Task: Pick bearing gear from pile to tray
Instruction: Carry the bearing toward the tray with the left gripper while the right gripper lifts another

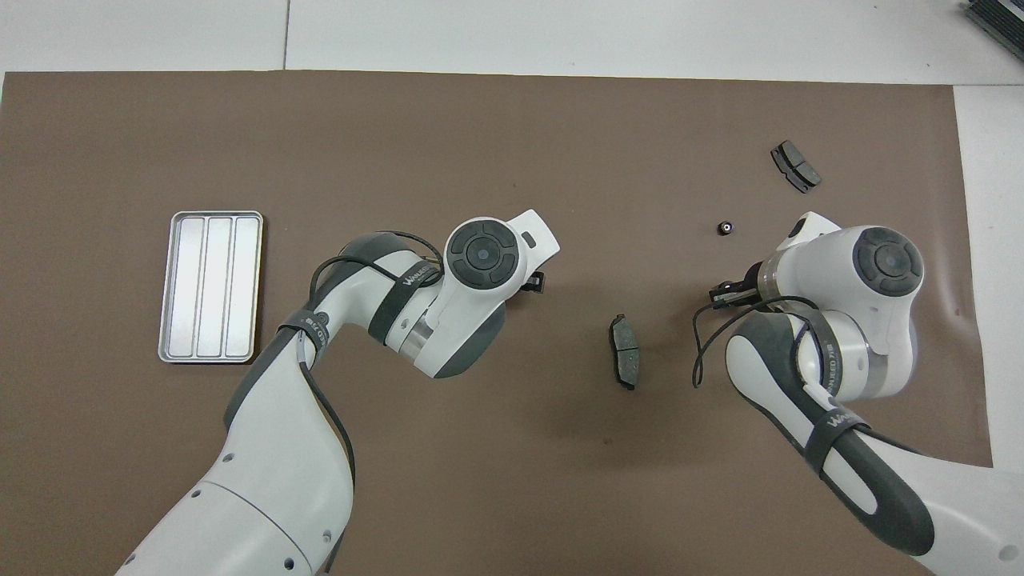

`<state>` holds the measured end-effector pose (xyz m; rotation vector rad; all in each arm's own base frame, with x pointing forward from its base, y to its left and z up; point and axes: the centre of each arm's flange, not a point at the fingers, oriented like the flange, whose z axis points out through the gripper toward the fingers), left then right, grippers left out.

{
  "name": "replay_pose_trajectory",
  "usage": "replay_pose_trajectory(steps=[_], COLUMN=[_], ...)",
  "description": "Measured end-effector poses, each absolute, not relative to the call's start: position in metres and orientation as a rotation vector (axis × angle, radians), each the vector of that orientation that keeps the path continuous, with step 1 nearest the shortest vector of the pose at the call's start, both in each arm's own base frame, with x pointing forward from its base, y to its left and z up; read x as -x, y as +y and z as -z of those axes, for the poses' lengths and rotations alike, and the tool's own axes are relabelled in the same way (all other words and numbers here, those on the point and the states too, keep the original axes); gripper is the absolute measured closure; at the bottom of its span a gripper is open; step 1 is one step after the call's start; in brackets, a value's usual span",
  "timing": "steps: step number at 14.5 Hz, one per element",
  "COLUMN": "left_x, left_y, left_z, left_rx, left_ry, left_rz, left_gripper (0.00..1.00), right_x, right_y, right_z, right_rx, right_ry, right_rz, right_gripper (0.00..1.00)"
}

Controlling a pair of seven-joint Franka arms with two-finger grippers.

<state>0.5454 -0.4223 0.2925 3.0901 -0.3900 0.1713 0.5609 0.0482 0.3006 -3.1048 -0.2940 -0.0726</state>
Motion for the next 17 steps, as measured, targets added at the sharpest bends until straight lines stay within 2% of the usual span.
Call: replay_pose_trajectory(steps=[3, 5, 6, 7, 8, 10, 11, 13, 14, 16, 17], left_x=[-0.545, -0.545, -0.546, -0.546, -0.546, -0.546, -0.546, -0.546, -0.546, -0.547, -0.547], left_y=[-0.422, -0.422, -0.422, -0.422, -0.422, -0.422, -0.422, -0.423, -0.423, -0.422, -0.422], left_z=[-0.292, -0.292, -0.292, -0.292, -0.292, -0.293, -0.293, -0.295, -0.296, -0.296, -0.296], left_rx=[-3.087, -3.084, -3.084, -3.084, -3.084, -3.081, -3.08, -3.078, -3.078, -3.078, -3.079], left_ry=[-0.421, -0.441, -0.443, -0.446, -0.446, -0.448, -0.448, -0.448, -0.448, -0.447, -0.445], left_rz=[-0.173, -0.175, -0.175, -0.175, -0.175, -0.182, -0.182, -0.188, -0.188, -0.19, -0.189], left_gripper=[0.03, 0.17, 0.18, 0.25, 0.25, 0.39, 0.4, 0.56, 0.56, 0.65, 0.65], right_x=[-0.574, -0.581, -0.583, -0.584, -0.585, -0.585, -0.584, -0.584, -0.584, -0.583, -0.583], right_y=[0.053, 0.056, 0.057, 0.06, 0.064, 0.07, 0.074, 0.083, 0.087, 0.095, 0.098], right_z=[-0.347, -0.386, -0.405, -0.423, -0.439, -0.467, -0.477, -0.489, -0.49, -0.491, -0.491], right_rx=[3.11, 3.108, 3.106, 3.104, 3.102, 3.099, 3.098, 3.093, 3.09, 3.087, 3.085], right_ry=[-0.137, -0.035, 0.005, 0.035, 0.057, 0.099, 0.114, 0.143, 0.151, 0.175, 0.183], right_rz=[0.078, 0.105, 0.117, 0.124, 0.122, 0.113, 0.11, 0.113, 0.117, 0.115, 0.114], right_gripper=[0.65, 0.65, 0.65, 0.65, 0.65, 0.65, 0.65, 0.65, 0.65, 0.65, 0.65])
